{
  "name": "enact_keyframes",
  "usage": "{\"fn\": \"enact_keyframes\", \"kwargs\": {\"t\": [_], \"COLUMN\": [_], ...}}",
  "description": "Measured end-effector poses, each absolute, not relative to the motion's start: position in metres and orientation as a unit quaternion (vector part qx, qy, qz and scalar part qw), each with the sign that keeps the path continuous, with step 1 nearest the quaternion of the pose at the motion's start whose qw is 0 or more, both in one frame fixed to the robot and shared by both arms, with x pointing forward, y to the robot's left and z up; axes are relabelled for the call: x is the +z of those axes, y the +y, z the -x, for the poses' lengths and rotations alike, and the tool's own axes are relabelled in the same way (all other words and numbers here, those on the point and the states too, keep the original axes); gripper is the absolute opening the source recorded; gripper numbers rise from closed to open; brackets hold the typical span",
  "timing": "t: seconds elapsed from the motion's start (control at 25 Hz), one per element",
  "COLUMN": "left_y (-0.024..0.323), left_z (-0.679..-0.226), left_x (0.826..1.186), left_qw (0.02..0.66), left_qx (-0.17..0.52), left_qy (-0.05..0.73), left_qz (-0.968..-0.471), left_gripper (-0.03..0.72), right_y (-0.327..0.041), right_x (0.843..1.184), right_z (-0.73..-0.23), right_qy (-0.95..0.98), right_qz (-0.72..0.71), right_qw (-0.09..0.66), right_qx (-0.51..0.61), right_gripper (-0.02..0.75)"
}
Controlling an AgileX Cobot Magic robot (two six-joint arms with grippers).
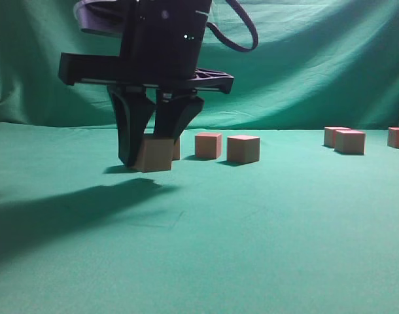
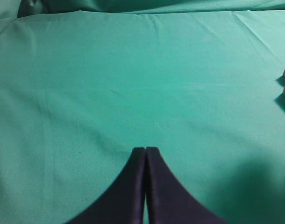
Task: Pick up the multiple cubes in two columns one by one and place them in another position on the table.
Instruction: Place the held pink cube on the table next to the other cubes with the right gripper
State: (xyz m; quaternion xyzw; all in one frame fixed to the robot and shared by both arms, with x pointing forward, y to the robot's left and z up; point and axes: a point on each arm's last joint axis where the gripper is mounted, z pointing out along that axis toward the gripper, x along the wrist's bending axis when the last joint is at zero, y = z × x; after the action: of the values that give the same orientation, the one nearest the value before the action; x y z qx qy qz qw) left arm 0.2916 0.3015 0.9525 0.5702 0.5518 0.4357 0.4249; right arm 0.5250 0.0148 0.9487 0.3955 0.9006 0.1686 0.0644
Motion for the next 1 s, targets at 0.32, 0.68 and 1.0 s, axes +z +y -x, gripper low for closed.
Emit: {"fn": "enact_keyframes", "kwargs": {"t": [0.32, 0.68, 1.0], "left_y": [0.301, 0.301, 0.301], "left_z": [-0.292, -0.292, -0.292], "left_x": [0.953, 0.953, 0.953], "left_qw": [0.425, 0.425, 0.425], "left_qx": [0.436, 0.436, 0.436], "left_qy": [0.552, 0.552, 0.552], "left_qz": [-0.57, -0.57, -0.57], "left_gripper": [0.0, 0.0, 0.0], "right_y": [0.017, 0.021, 0.019], "right_x": [0.948, 0.941, 0.939], "right_z": [-0.533, -0.54, -0.543], "right_qy": [0.902, 0.904, 0.896], "right_qz": [-0.377, -0.38, -0.396], "right_qw": [0.098, 0.106, 0.119], "right_qx": [0.186, 0.166, 0.163], "right_gripper": [0.271, 0.271, 0.271]}}
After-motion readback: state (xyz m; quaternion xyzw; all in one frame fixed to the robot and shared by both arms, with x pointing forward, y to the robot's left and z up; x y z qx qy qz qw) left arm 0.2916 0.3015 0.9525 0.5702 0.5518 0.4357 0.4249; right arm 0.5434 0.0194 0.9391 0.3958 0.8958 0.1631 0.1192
